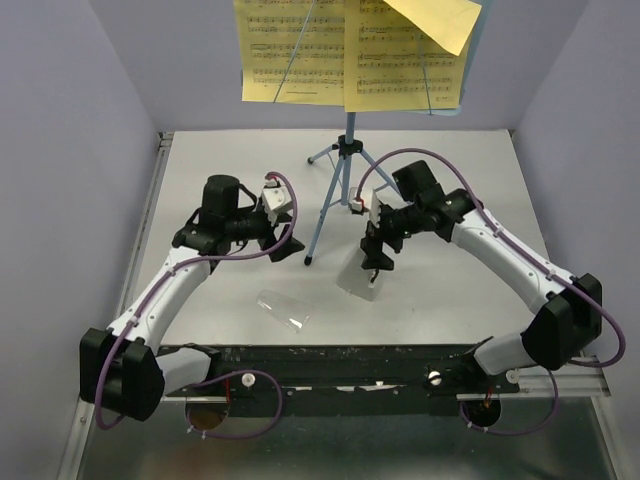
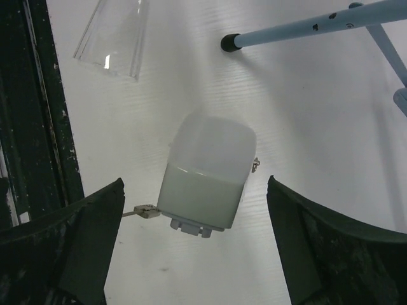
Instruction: Pack up the instrument practice props
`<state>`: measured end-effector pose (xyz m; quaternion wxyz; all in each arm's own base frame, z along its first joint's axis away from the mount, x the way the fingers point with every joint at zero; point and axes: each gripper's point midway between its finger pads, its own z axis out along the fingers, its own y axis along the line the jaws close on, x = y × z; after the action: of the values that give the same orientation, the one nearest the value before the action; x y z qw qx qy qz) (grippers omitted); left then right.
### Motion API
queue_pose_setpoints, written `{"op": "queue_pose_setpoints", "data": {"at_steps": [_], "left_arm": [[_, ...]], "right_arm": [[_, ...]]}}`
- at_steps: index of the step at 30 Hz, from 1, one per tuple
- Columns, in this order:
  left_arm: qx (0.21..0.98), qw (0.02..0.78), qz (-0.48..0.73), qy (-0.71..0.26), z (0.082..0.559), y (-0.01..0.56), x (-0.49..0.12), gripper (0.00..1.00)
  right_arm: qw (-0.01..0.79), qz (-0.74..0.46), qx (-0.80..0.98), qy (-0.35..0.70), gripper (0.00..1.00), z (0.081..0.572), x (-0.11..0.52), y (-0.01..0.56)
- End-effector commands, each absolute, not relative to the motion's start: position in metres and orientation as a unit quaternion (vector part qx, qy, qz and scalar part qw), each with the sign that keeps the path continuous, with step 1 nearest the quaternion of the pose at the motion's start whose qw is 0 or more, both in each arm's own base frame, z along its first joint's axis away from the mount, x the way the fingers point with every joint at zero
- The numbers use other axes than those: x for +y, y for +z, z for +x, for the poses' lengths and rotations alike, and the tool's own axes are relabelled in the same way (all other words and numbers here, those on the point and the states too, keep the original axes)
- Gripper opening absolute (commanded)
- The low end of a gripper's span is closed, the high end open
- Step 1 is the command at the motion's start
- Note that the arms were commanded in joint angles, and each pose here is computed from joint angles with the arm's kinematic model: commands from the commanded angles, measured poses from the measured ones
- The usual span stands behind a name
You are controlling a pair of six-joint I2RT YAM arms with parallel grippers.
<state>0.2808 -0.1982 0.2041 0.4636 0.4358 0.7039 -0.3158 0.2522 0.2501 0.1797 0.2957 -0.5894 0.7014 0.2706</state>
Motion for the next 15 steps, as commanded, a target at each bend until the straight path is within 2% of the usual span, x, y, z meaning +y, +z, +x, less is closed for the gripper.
{"op": "queue_pose_setpoints", "data": {"at_steps": [1, 9, 15], "left_arm": [[0.597, 0.466, 0.547, -0.357, 0.259, 0.229, -0.239, 0.87], [0.517, 0.418, 0.640, -0.384, 0.256, 0.237, -0.306, 0.88], [0.485, 0.368, 0.671, -0.424, 0.255, 0.243, -0.352, 0.87]], "right_arm": [[0.330, -0.592, 0.692, 0.249, 1.00, 0.246, 0.238, 0.201], [0.377, -0.491, 0.743, 0.254, 1.00, 0.229, 0.183, 0.219], [0.341, -0.410, 0.788, 0.308, 0.92, 0.219, 0.170, 0.199]]}}
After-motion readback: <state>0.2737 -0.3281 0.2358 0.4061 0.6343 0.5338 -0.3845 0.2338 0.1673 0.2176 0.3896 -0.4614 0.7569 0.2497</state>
